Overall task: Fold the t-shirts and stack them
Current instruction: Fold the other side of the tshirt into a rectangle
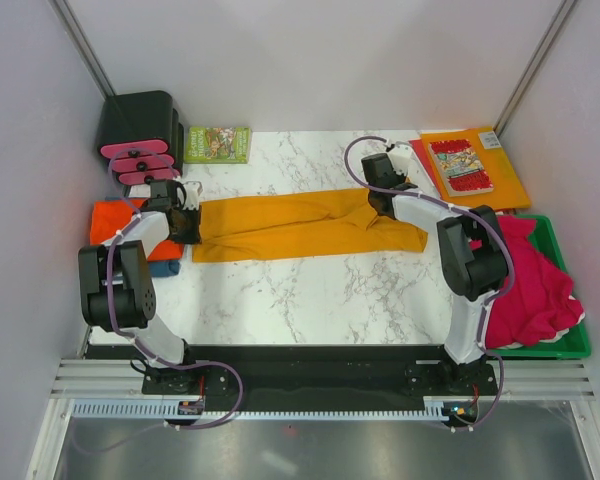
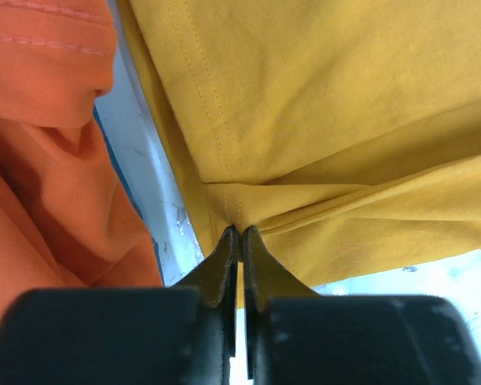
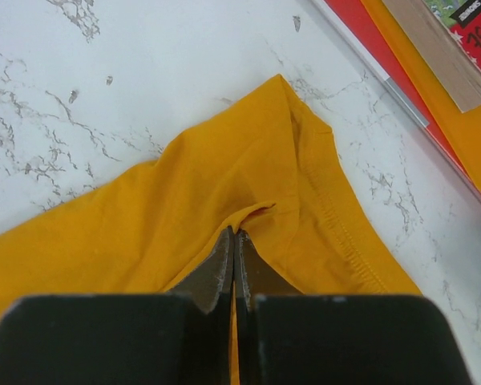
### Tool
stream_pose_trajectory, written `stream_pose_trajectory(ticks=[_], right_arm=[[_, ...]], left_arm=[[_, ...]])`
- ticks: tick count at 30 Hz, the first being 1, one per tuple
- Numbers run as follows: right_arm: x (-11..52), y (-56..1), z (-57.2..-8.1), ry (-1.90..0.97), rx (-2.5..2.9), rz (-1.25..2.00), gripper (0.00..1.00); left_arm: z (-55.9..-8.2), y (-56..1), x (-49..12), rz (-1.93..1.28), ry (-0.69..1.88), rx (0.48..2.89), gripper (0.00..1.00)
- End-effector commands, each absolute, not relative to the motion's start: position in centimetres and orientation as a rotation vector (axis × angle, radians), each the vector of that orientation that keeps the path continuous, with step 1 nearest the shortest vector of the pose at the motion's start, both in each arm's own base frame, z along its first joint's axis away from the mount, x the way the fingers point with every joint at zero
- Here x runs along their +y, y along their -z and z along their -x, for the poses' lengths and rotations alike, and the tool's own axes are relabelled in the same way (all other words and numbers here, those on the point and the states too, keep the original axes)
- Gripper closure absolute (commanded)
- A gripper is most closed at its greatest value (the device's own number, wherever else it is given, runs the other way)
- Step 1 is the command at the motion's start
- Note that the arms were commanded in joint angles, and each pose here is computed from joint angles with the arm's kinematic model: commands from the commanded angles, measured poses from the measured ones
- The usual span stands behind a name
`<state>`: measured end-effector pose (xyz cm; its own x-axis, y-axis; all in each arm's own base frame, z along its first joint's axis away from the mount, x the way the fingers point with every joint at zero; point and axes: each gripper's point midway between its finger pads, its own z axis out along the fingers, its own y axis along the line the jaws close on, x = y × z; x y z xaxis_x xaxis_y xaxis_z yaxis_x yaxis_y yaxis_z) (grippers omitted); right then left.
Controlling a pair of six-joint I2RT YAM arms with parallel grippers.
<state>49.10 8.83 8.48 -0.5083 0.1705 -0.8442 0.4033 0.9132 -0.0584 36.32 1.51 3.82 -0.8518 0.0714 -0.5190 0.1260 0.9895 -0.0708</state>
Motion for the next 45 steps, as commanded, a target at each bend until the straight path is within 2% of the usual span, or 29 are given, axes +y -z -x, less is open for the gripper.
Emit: stream_pose_trajectory(ticks=[1,2,3,4,5,7,8,10,12,13,14,16,17,22,34,45], right_arm=[[9.8,-10.9,-50.7,0.225,2.049,-0.406,0.84],[10.0,-11.6,-50.8,0.204,2.029,-0.405,0.69],[10.3,-13.5,-50.9,0.169,1.987,-0.405,0.62],[10.9,-14.3,-50.8,0.165,1.978,-0.383,0.56],[11.2,-15.2,-50.7,0.161,1.963,-0.376,0.43],[12.2,-17.0,-50.1,0.147,1.944,-0.346,0.34],[12.6,-17.4,-49.7,0.143,1.944,-0.337,0.30],[14.0,-18.2,-48.5,0.111,1.946,-0.303,0.29],[15.0,-18.2,-47.2,0.073,1.969,-0.280,0.33],[16.1,-16.6,-45.8,0.053,2.011,-0.243,0.38],[16.5,-16.5,-44.9,0.031,2.014,-0.259,0.62],[16.5,-13.7,-42.9,0.039,2.064,-0.262,0.91],[16.5,-12.9,-42.4,0.023,2.080,-0.298,1.00],[15.7,-8.8,-40.2,0.055,2.173,-0.304,1.00],[16.3,-8.2,-41.0,0.067,2.196,-0.295,1.00],[16.5,-7.9,-40.3,0.072,2.207,-0.274,1.00]], left_arm=[[-38.3,-5.8,2.3,-0.114,0.093,2.513,0.86],[-38.4,-6.4,2.3,-0.112,0.090,2.494,0.80],[-38.7,-7.2,2.1,-0.113,0.098,2.465,0.74],[-39.2,-9.0,2.1,-0.114,0.090,2.404,0.60],[-39.3,-9.9,2.0,-0.107,0.090,2.379,0.54],[-39.6,-12.0,1.9,-0.102,0.091,2.325,0.45],[-39.7,-12.6,1.9,-0.099,0.089,2.313,0.44],[-39.5,-13.7,1.6,-0.098,0.106,2.289,0.44],[-38.9,-13.8,0.8,-0.118,0.160,2.294,0.45],[-38.6,-13.7,0.4,-0.135,0.180,2.298,0.49],[-38.2,-13.3,-0.4,-0.155,0.228,2.308,0.52],[-37.6,-12.4,-1.1,-0.197,0.279,2.334,0.57],[-37.1,-11.6,-1.8,-0.215,0.329,2.365,0.59],[-36.3,-8.9,-2.9,-0.280,0.377,2.456,0.71],[-36.8,-4.4,-1.4,-0.235,0.287,2.602,0.73],[-40.4,-2.5,-0.4,-0.163,0.217,2.643,0.68]])
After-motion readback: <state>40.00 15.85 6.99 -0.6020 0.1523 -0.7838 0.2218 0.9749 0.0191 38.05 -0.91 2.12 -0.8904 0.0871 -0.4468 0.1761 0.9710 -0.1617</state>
